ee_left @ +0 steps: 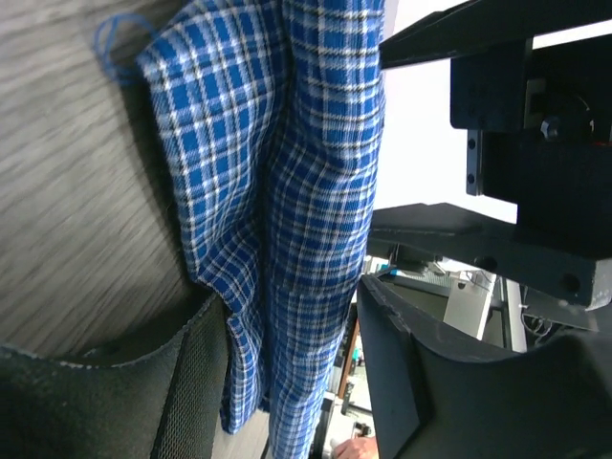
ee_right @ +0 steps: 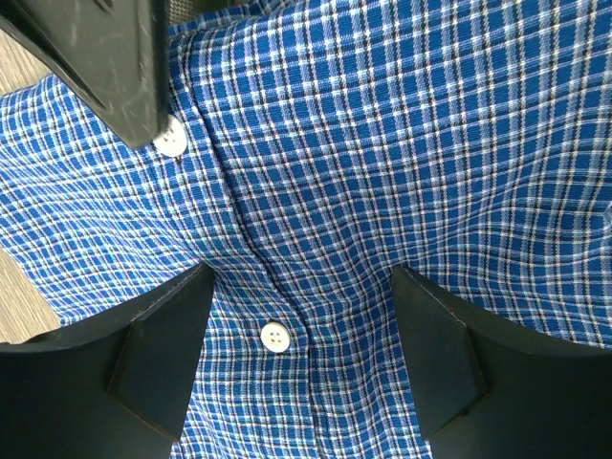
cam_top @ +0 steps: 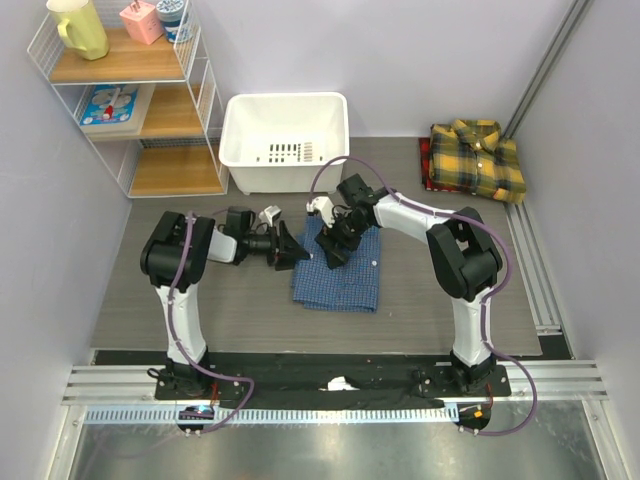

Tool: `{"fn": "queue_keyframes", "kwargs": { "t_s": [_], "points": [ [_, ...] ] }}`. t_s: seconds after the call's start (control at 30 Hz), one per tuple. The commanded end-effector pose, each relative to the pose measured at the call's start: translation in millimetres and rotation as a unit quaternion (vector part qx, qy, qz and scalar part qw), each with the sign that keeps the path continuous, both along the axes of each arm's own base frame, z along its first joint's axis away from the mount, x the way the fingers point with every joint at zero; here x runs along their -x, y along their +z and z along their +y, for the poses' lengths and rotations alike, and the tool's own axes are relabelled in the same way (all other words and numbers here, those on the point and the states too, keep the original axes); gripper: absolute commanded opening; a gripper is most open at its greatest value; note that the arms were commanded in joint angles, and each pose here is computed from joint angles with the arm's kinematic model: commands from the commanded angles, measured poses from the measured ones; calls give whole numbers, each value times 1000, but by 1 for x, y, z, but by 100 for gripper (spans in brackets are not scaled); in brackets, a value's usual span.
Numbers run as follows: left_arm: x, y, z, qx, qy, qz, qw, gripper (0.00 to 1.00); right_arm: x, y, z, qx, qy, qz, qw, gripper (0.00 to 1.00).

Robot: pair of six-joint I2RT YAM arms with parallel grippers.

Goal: Fold and stack the long sleeve shirts
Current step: Fold the shirt

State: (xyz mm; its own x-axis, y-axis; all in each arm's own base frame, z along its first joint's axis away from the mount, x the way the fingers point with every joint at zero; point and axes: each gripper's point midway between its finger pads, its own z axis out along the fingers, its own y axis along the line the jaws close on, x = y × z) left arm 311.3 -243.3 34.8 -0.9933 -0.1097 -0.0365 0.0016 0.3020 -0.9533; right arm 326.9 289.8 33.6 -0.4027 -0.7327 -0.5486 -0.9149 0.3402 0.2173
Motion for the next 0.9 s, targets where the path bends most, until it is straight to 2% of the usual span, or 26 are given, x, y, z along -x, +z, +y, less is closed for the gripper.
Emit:
{"fn": "queue_keyframes", "kwargs": {
  "t_s": [0.0, 0.1, 0.17, 0.23, 0.3, 0.37, 0.43, 0.5, 0.53, 0.57, 0.67, 0.7, 0.77, 0.8, 0.87],
  "points": [
    [-12, -33, -1, -46, 50, -12, 998, 55, -3, -3, 3, 2, -1, -10, 1000, 81],
    [-16, -31, -3, -42, 55, -18, 997, 52, -2, -2, 3, 3, 0, -9, 1000, 81],
    [-20, -27, -3, -42, 59, -22, 997, 41, -2, 0, 3, 3, 1, -9, 1000, 81],
    [-20, -24, 0, -55, 62, -8, 997, 26, -4, 6, 3, 1, -4, -15, 1000, 82],
    [-22, -11, 8, -78, 56, -36, 995, 8, -7, 16, 4, -3, -18, -17, 1000, 83],
    [-13, 1, 22, -120, 33, -44, 991, 0, -10, 23, 4, -5, -39, -17, 999, 84],
    [-5, 2, 38, -172, 22, -38, 984, 0, -11, 39, 3, -18, -75, -7, 997, 86],
    [12, 8, 61, -246, -18, -33, 969, 0, -13, 49, -3, -38, -108, 15, 993, 88],
    [16, 10, 70, -264, -29, -35, 964, 0, -11, 60, -4, -54, -139, 35, 988, 92],
    [28, 17, 81, -288, -44, -8, 957, 0, -8, 67, -4, -73, -145, 54, 985, 94],
    [34, 31, 108, -345, -70, -44, 935, 0, -5, 80, -23, -101, -200, 99, 970, 97],
    [32, 51, 116, -362, -73, -70, 927, 0, -3, 78, -34, -107, -215, 117, 964, 98],
    [24, 69, 134, -412, -66, -100, 903, 0, -2, 85, -47, -116, -235, 120, 958, 99],
    [16, 100, 138, -424, -56, -135, 894, 0, 0, 82, -55, -116, -245, 128, 954, 99],
    [1, 129, 158, -479, -37, -178, 859, 0, -1, 86, -73, -125, -272, 135, 945, 100]
  ]
}}
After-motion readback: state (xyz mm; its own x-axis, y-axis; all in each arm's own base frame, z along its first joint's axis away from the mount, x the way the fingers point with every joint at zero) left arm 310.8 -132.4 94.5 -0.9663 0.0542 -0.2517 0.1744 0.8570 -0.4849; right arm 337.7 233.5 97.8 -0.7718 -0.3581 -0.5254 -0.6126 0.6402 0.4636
